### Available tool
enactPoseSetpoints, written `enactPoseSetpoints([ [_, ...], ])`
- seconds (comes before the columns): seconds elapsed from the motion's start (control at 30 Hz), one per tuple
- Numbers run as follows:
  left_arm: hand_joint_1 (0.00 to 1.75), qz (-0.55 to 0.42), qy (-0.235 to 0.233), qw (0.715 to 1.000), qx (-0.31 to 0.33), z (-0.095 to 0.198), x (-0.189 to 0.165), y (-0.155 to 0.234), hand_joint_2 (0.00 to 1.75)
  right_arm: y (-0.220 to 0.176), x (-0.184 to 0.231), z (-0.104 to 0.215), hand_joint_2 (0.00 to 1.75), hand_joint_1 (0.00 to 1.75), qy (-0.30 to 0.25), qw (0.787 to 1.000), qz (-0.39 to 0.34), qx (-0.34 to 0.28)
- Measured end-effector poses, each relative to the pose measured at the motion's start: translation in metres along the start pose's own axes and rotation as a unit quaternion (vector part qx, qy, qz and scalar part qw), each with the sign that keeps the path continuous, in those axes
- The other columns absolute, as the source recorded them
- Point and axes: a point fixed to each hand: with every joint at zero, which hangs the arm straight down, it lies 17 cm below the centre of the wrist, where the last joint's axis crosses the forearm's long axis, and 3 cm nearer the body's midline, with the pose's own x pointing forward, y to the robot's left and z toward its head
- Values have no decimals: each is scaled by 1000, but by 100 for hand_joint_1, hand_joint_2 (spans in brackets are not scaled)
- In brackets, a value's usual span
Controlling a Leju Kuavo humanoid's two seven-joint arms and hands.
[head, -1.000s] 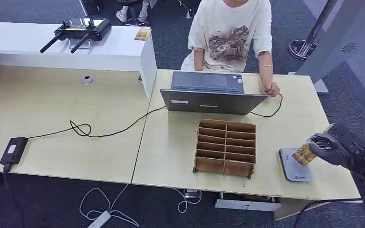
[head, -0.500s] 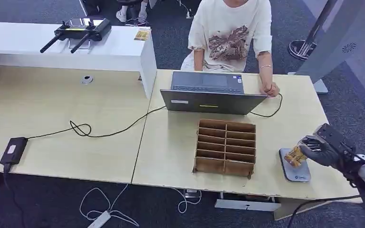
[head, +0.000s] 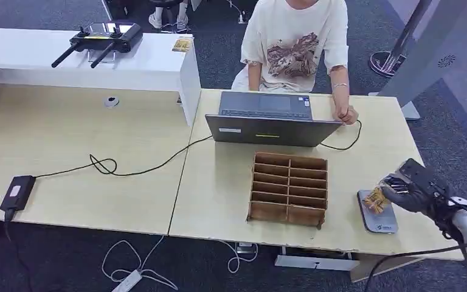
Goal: Pass the card to the sensor for recognition and then transmit it.
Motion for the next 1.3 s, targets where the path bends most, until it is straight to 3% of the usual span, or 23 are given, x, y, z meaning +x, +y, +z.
enactPoseSetpoints([
  [1.3,0,8,-1,1000,-2,0,-1,0,175,11,-41,-5,175,175,67,996,56,-21],
])
